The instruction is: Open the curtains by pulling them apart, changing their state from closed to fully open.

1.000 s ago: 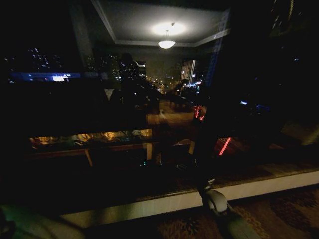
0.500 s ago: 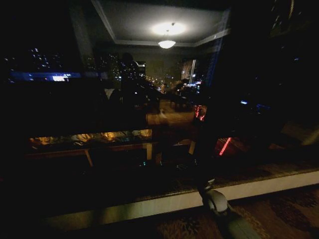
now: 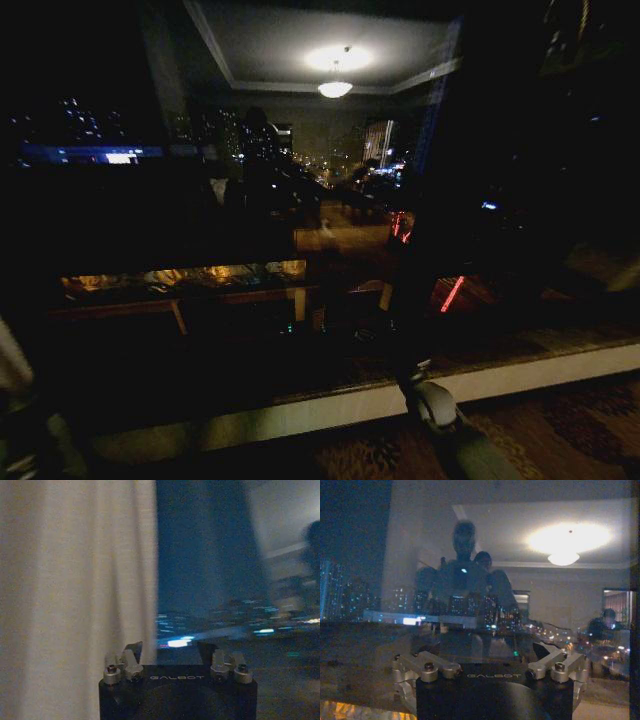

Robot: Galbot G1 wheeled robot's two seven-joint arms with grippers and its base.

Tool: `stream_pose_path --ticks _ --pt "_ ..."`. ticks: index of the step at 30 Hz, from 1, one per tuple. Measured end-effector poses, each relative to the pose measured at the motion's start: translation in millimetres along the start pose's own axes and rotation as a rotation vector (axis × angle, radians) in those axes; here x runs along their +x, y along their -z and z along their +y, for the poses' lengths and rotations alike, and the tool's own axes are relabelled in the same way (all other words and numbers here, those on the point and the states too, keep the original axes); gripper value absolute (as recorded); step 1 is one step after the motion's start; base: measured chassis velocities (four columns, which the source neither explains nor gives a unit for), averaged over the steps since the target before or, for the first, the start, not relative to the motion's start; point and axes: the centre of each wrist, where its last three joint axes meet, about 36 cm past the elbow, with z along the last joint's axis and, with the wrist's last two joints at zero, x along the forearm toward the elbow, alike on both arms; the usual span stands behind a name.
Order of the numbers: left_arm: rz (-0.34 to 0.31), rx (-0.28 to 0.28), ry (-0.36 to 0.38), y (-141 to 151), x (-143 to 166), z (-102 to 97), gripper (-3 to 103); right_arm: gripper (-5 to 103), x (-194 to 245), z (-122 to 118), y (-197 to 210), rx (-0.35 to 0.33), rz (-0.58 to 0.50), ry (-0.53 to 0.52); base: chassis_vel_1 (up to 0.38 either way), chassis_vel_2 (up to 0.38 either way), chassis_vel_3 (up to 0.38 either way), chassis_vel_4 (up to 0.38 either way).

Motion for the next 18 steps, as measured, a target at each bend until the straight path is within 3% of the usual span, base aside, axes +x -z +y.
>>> stream_pose_path --ticks 2,3,4,8,13,18 --pt "0.004 0.100 -0.152 7.6 27.0 -19.9 76 100 0.0 -0.1 0.0 0.000 0.000 0.000 0.000 0.000 0.000 0.000" --pt "0.004 0.137 -0.187 12.3 34.2 -25.4 81 100 0.0 0.0 0.0 0.000 0.000 0.000 0.000 0.000 0.000 0.000" --pt "0.004 0.137 -0.187 12.3 34.2 -25.4 81 100 0.0 0.0 0.0 0.000 0.000 0.000 0.000 0.000 0.000 0.000" --pt "-0.004 0.286 -0.309 38.3 59.7 -43.3 96 100 0.0 0.0 0.0 0.000 0.000 0.000 0.000 0.000 0.000 0.000" --pt "0.028 0.346 -0.359 57.4 70.1 -54.3 100 100 0.0 0.0 0.0 0.000 0.000 0.000 0.000 0.000 0.000 0.000" --pt "0.123 0.345 -0.348 72.7 66.1 -58.7 100 100 0.0 0.0 0.0 0.000 0.000 0.000 0.000 0.000 0.000 0.000"
